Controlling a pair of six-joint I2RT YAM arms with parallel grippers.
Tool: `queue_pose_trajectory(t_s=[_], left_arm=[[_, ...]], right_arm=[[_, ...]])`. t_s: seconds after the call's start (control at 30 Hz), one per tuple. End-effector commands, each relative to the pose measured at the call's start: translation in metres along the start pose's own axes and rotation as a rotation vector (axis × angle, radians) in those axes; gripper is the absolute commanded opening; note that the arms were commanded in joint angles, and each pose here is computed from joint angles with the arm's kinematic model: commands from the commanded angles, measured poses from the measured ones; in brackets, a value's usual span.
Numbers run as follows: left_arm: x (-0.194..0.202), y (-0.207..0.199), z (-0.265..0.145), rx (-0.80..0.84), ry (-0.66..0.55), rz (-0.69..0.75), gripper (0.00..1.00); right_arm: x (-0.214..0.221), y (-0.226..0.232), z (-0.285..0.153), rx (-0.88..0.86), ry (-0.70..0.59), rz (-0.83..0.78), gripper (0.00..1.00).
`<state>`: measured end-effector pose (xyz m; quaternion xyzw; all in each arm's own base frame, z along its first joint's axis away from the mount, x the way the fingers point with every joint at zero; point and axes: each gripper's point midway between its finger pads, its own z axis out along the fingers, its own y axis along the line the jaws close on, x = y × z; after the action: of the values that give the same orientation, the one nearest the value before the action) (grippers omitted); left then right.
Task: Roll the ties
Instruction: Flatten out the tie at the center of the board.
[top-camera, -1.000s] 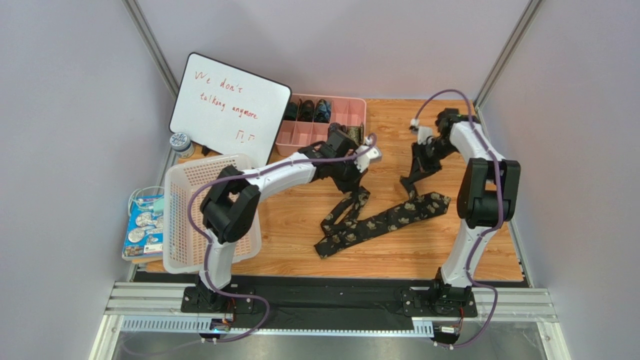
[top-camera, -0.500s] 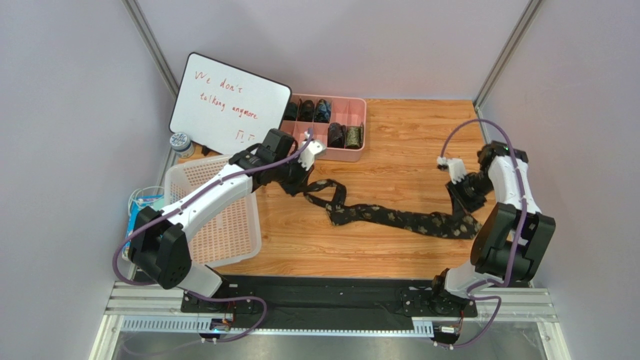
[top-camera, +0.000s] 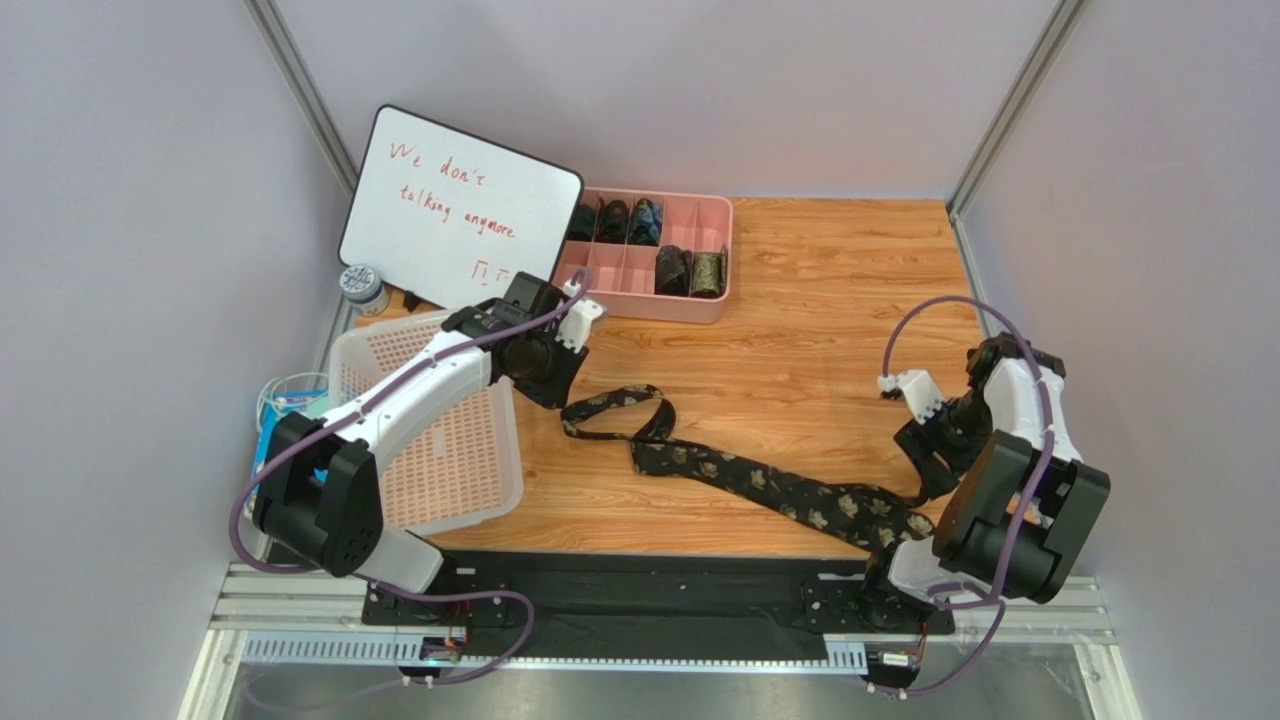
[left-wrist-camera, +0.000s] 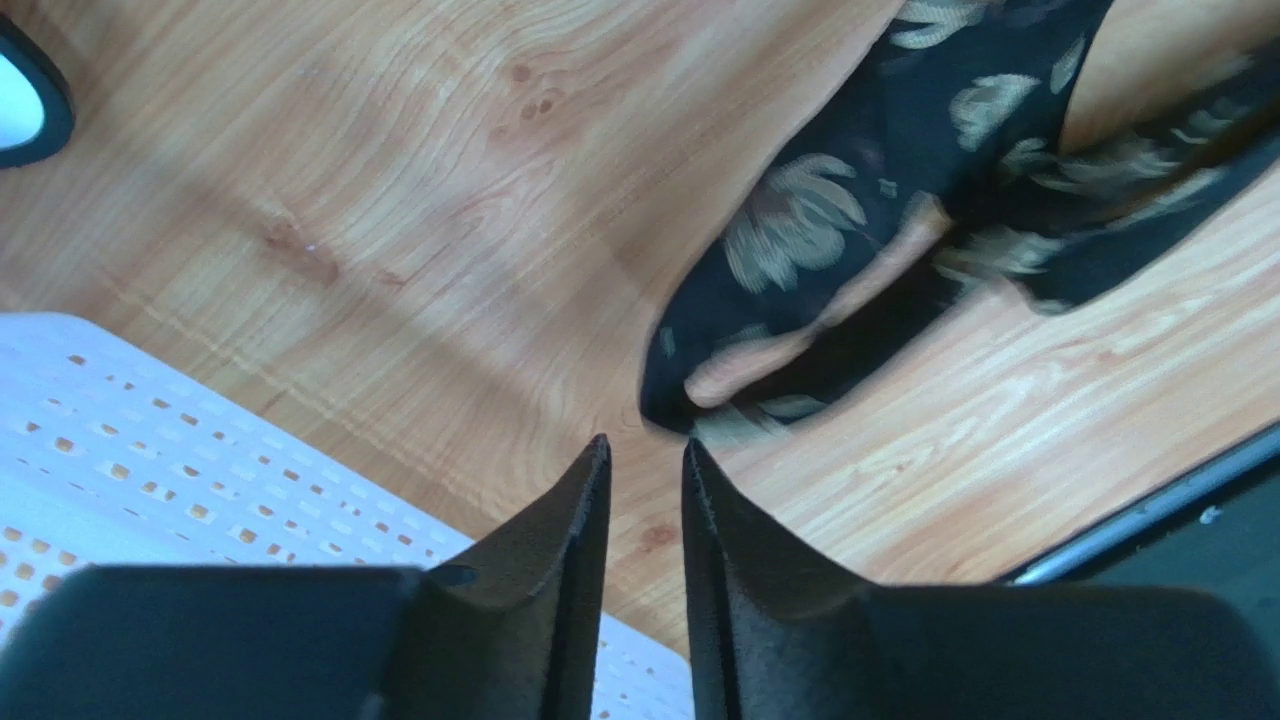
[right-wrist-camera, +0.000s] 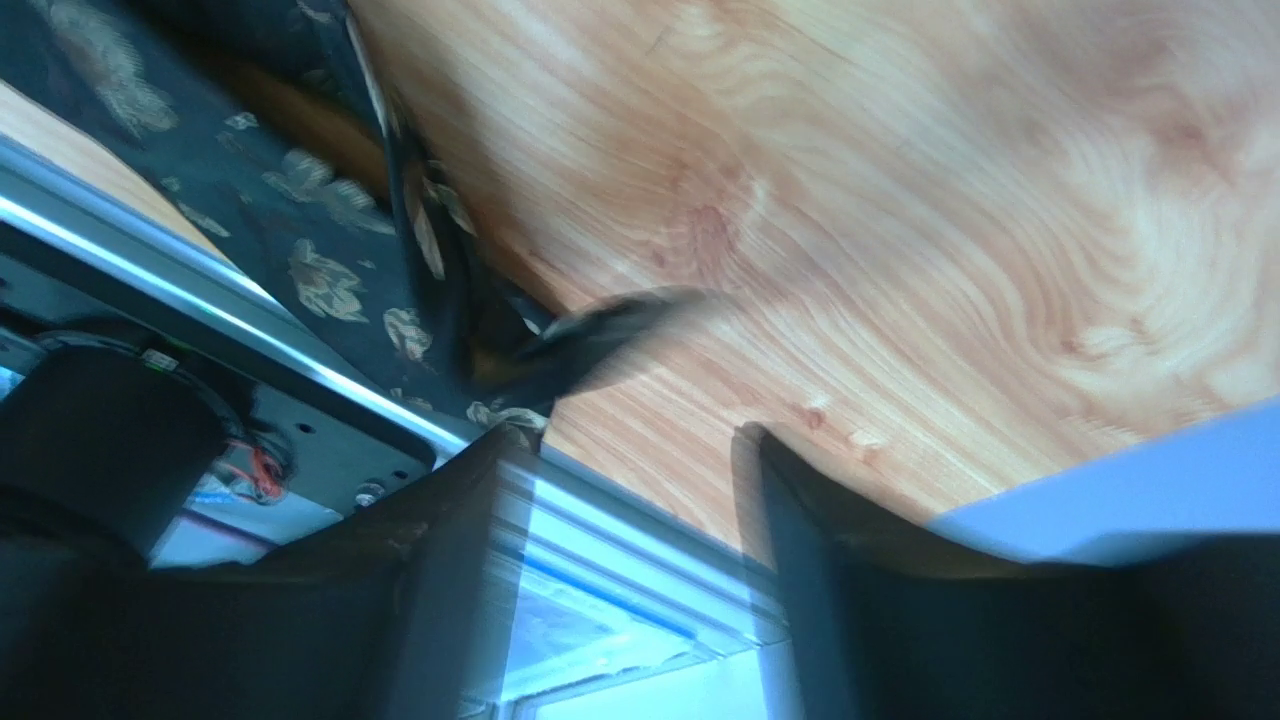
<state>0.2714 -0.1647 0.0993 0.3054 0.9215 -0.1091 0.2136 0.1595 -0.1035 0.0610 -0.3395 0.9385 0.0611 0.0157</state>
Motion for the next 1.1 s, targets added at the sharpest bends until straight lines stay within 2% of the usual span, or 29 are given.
queue_pose_trajectory(t_s=[0.0,0.03,0.07,0.1,0.2,0.23,0.3,0.33,0.43,0.57,0.8,0.87,0.93,0.97,1.0,1.03,1.07], left_arm=[[-0.024,-0.022,-0.020,0.144,-0.078,0.019,0.51],[-0.028,-0.035,-0.024,0.223,-0.116,0.045,0.58],[-0.032,-0.039,-0.030,0.245,-0.150,0.077,0.60],[-0.034,-0.041,-0.031,0.258,-0.166,0.092,0.69],[-0.040,-0.042,-0.032,0.277,-0.181,0.109,0.70],[-0.043,-0.045,-0.034,0.304,-0.183,0.105,0.71],[-0.046,-0.044,-0.034,0.319,-0.181,0.067,0.71],[-0.050,-0.044,-0.037,0.327,-0.190,0.057,0.71],[-0.054,-0.043,-0.041,0.348,-0.205,0.014,0.72],[-0.057,-0.036,-0.049,0.339,-0.225,-0.028,0.73],[-0.057,-0.010,-0.063,0.319,-0.251,-0.140,0.74],[-0.055,-0.004,-0.066,0.320,-0.252,-0.163,0.74],[-0.053,-0.005,-0.068,0.334,-0.258,-0.165,0.73],[-0.053,-0.005,-0.068,0.334,-0.263,-0.154,0.73],[-0.052,-0.006,-0.070,0.340,-0.270,-0.148,0.73],[-0.052,-0.008,-0.070,0.347,-0.272,-0.143,0.72],[-0.053,-0.007,-0.071,0.345,-0.281,-0.136,0.72]], right_arm=[[-0.034,-0.007,-0.043,0.043,-0.128,-0.050,0.86],[-0.046,-0.004,-0.052,0.046,-0.159,-0.059,0.88],[-0.057,0.003,-0.055,0.025,-0.200,-0.067,0.89],[-0.064,0.010,-0.058,0.024,-0.220,-0.078,0.89],[-0.091,0.036,-0.048,-0.010,-0.236,-0.144,0.89],[-0.104,0.051,-0.041,-0.025,-0.229,-0.209,0.88],[-0.118,0.059,-0.022,-0.013,-0.227,-0.234,0.88],[-0.131,0.073,-0.014,-0.016,-0.220,-0.314,0.88],[-0.149,0.089,0.012,-0.020,-0.193,-0.395,0.87],[-0.162,0.113,0.031,-0.063,-0.143,-0.469,0.84],[-0.151,0.139,0.060,-0.121,-0.041,-0.557,0.76],[-0.140,0.143,0.069,-0.136,-0.009,-0.563,0.70],[-0.138,0.144,0.077,-0.110,0.003,-0.582,0.55],[-0.142,0.141,0.079,-0.083,0.002,-0.590,0.44],[-0.145,0.135,0.081,-0.055,0.008,-0.590,0.22],[-0.162,0.116,0.075,0.054,-0.004,-0.600,0.08],[-0.176,0.102,0.068,0.137,-0.021,-0.597,0.00]])
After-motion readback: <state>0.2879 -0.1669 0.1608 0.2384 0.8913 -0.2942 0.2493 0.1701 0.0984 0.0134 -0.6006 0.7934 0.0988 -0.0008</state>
